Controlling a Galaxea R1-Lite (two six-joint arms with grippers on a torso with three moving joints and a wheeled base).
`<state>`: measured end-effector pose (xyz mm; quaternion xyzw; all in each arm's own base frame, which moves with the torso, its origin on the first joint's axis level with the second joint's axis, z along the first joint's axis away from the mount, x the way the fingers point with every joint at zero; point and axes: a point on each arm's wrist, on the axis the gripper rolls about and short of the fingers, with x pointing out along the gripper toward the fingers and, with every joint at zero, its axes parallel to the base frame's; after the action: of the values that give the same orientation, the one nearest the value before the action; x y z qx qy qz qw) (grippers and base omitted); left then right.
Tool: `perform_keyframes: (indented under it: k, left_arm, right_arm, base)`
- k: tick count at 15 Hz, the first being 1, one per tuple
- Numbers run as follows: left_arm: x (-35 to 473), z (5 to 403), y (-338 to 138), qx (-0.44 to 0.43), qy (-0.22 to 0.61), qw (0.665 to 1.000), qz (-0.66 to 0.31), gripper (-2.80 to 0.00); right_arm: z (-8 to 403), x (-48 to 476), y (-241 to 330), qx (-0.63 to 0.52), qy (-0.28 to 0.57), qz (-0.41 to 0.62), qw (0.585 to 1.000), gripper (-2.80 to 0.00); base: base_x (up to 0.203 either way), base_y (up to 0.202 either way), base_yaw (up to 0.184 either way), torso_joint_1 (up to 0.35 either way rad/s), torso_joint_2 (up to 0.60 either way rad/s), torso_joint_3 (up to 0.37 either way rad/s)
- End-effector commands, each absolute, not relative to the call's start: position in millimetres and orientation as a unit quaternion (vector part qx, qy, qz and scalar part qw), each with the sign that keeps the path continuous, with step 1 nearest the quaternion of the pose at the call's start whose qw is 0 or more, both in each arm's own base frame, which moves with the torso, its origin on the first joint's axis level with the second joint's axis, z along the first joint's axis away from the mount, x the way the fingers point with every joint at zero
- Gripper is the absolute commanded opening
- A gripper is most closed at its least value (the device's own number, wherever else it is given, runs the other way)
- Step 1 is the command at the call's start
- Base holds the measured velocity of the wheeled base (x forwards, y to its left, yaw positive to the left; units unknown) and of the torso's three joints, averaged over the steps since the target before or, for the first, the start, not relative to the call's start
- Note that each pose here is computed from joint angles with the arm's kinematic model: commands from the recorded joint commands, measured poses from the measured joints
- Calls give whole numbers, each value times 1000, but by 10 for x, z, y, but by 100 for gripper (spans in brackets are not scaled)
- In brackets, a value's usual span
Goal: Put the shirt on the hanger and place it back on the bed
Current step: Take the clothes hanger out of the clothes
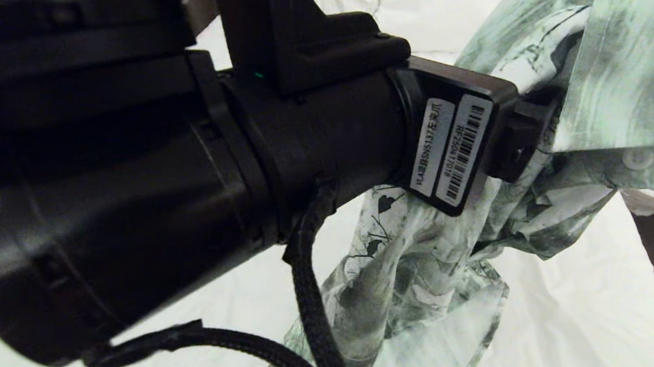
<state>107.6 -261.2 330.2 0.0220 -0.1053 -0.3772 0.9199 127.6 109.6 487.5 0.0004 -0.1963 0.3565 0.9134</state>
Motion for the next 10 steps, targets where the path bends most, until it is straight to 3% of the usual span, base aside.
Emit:
perform_keyframes:
  k: [1, 10]
  left_arm:
    - [1037, 3340, -2499, 16, -110, 921, -372, 0]
    - [903, 3272, -2182, 16, -109, 915, -389, 0]
  right_arm:
    - [4868, 1287, 1103, -1, -195, 356, 914, -280]
    - [4874, 1278, 1092, 17, -190, 359, 914, -280]
  base:
    - [0, 0, 0, 0, 0, 0]
    - [0, 0, 0, 0, 0, 0]
